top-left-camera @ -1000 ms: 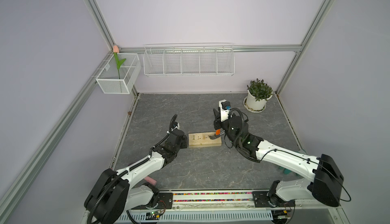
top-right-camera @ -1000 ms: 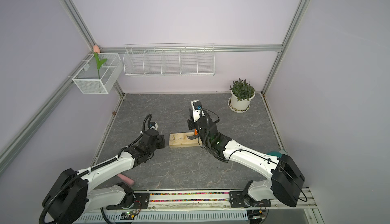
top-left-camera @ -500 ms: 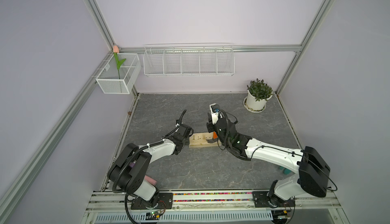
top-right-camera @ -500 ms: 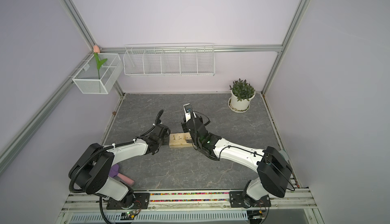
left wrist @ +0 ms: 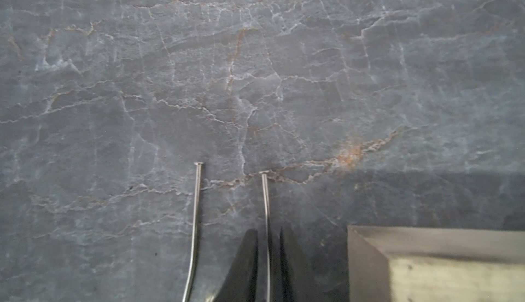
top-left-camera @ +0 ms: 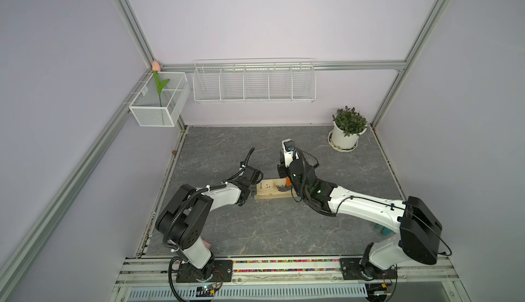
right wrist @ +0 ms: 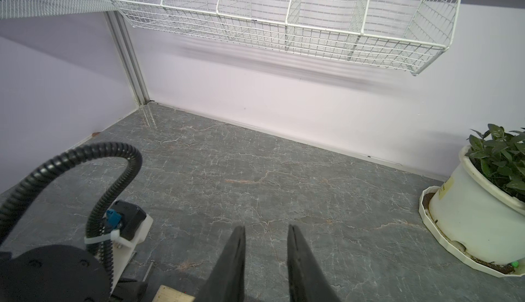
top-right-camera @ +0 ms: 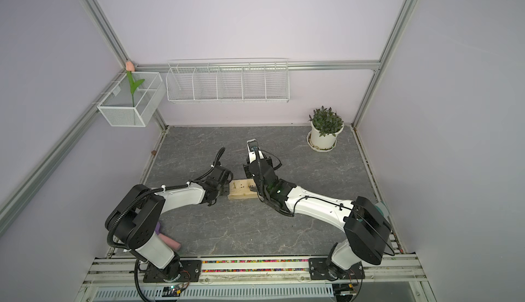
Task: Use a claw hammer to pull out a nail
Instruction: Place the nail at the center of the board, then move the mounting plate to the center of the board.
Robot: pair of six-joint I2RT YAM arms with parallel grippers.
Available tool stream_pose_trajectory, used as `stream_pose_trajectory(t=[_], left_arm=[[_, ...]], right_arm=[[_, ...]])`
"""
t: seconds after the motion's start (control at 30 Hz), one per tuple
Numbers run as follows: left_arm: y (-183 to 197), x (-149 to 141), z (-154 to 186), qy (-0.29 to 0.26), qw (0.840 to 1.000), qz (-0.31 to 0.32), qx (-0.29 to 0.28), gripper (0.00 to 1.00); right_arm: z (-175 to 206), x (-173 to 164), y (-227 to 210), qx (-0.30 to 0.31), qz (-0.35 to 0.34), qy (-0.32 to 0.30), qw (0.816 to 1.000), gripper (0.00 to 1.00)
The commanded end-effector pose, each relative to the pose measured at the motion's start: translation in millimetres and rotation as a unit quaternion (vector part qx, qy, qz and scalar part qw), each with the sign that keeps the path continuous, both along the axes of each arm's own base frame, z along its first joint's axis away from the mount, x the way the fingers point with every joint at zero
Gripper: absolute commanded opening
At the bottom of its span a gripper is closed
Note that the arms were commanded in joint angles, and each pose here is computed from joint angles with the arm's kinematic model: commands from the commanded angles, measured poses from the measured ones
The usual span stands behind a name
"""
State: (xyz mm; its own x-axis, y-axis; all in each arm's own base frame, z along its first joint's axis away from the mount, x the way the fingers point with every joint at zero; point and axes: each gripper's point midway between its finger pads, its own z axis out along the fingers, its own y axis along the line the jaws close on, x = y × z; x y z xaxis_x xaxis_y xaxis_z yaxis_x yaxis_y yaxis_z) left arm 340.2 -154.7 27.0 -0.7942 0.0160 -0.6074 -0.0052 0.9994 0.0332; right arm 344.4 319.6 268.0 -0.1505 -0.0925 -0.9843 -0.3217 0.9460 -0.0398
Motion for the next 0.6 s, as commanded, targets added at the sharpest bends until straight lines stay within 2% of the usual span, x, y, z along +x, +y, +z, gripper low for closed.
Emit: stream_pose_trajectory(t=[0.0,0.1,0.27,0.4,0.57], left_arm=[[0,4,7,-0.002,1.0,0.006,-0.001,0.25],[-3,2,16,-0.007,1.0,0.003,-0.019,0.19],[-26,-3,24,-0.014,0.995,-0.03,-0.094,0.17],[-45,-4,17,0.0,0.989,-0.054,-0.138,0.15],[-58,-3,9,0.015,0.985,-0.062,-0.161,0.11]], right_arm=[[40,1,-4,0.05,-0.016,-0.044,0.998,0.07],[41,0,-8,0.051,-0.02,-0.047,0.997,0.07],[43,-1,-14,0.051,-0.024,-0.052,0.997,0.07],[44,0,-18,0.05,-0.026,-0.052,0.997,0.07],[42,-1,-28,0.046,-0.034,-0.053,0.997,0.07]])
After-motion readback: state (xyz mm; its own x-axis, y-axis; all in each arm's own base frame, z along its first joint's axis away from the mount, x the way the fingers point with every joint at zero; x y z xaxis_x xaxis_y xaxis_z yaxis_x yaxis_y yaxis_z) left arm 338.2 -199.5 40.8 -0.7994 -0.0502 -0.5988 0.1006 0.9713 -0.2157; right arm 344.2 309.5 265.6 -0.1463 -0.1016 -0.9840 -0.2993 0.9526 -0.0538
